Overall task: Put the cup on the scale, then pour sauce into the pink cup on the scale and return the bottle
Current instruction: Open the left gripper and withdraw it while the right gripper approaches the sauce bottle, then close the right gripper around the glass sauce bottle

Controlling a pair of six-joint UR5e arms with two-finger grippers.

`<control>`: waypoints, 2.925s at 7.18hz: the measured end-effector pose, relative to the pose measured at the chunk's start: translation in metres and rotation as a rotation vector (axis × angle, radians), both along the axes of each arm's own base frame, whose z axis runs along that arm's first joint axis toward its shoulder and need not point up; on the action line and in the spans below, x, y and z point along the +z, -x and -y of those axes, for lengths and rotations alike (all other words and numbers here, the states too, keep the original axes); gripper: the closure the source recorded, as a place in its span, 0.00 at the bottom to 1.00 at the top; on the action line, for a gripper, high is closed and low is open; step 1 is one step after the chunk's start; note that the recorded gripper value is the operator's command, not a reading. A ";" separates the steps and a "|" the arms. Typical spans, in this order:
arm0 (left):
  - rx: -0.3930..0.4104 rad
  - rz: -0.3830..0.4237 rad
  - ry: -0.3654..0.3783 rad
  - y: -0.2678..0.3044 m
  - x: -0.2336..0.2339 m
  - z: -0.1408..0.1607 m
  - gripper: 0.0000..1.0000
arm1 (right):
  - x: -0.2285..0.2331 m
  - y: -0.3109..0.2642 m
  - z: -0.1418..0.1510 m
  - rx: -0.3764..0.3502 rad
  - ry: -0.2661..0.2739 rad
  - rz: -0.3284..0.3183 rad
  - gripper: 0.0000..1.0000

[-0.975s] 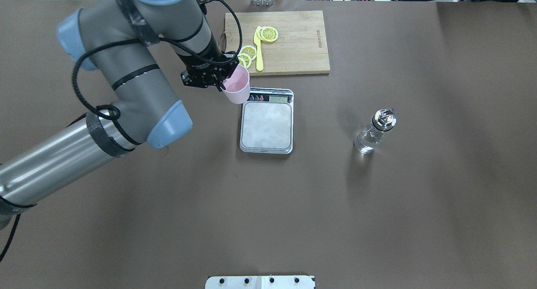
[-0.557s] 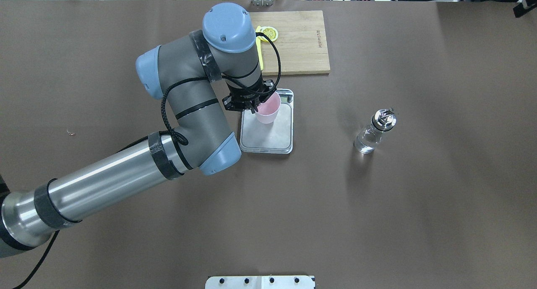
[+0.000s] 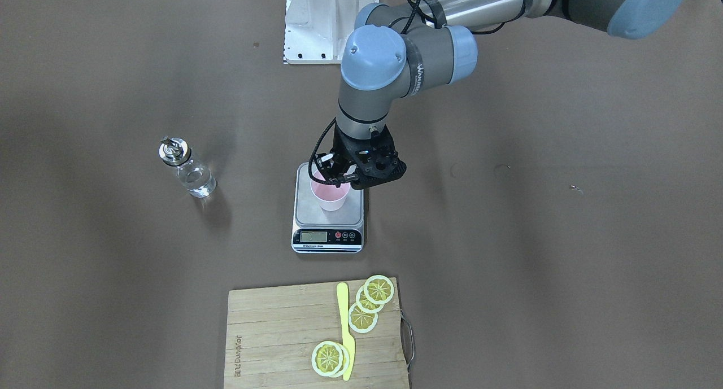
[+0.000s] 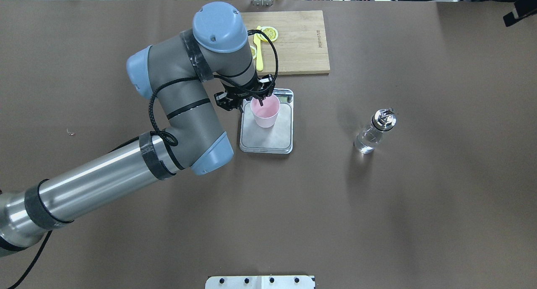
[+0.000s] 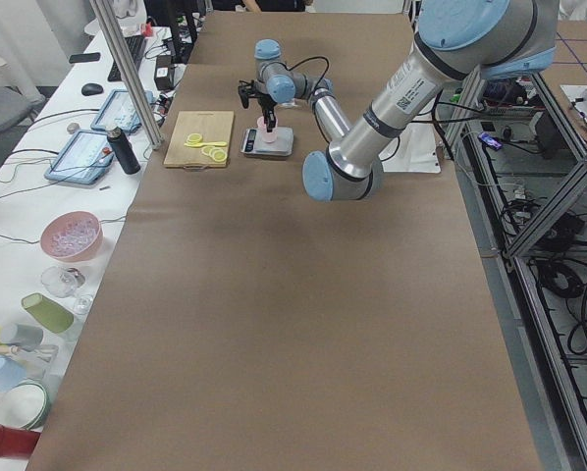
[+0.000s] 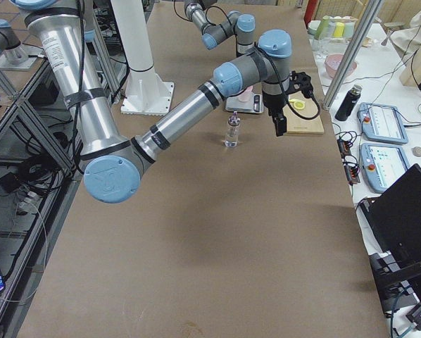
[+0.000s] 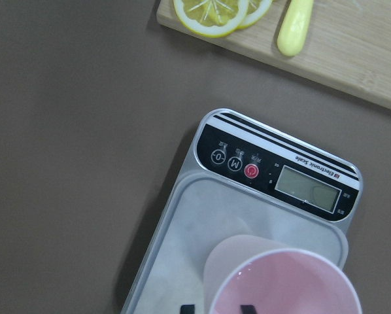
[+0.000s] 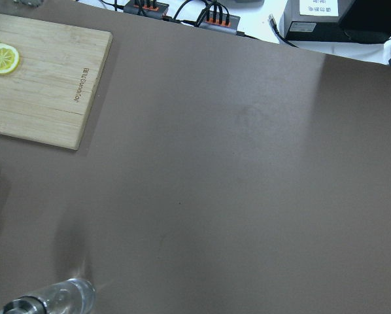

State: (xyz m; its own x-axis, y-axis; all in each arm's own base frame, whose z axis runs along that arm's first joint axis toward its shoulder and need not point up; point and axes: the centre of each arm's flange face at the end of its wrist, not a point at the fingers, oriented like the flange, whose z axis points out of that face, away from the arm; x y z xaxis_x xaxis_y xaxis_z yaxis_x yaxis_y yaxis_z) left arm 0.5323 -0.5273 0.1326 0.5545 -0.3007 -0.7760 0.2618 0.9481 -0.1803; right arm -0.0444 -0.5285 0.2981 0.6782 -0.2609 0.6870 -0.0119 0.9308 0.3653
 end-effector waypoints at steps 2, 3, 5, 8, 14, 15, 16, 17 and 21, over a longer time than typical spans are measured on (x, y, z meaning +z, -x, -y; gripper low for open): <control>-0.011 0.003 -0.042 0.041 0.021 0.008 0.01 | -0.038 0.051 -0.059 0.079 -0.045 0.022 0.02; -0.005 0.010 -0.068 0.061 0.034 0.011 0.01 | -0.049 0.084 -0.091 0.119 -0.067 0.048 0.02; 0.014 0.022 -0.096 0.096 0.062 0.012 0.01 | -0.046 0.126 -0.147 0.153 -0.110 0.094 0.02; 0.026 0.044 -0.116 0.114 0.088 0.013 0.01 | -0.018 0.175 -0.199 0.172 -0.193 0.074 0.02; 0.074 0.086 -0.154 0.118 0.118 0.014 0.01 | 0.077 0.239 -0.233 0.206 -0.349 0.058 0.04; 0.075 0.088 -0.154 0.118 0.119 0.014 0.01 | 0.090 0.246 -0.235 0.215 -0.367 0.060 0.05; 0.073 0.091 -0.155 0.118 0.120 0.015 0.01 | 0.102 0.254 -0.235 0.226 -0.386 0.069 0.05; 0.068 0.098 -0.158 0.118 0.121 0.015 0.01 | 0.117 0.262 -0.234 0.243 -0.409 0.090 0.04; 0.064 0.111 -0.153 0.117 0.129 0.017 0.01 | 0.131 0.307 -0.227 0.266 -0.468 0.140 0.04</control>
State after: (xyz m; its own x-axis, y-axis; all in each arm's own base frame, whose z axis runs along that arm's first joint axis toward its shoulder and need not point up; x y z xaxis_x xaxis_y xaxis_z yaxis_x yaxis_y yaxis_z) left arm 0.4150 -0.5447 0.2612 0.6537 -0.1459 -0.7426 0.2108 0.9775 -0.0065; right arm -0.3516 -0.3017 0.4286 0.6733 -0.3917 0.6271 -0.3025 0.6280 0.7170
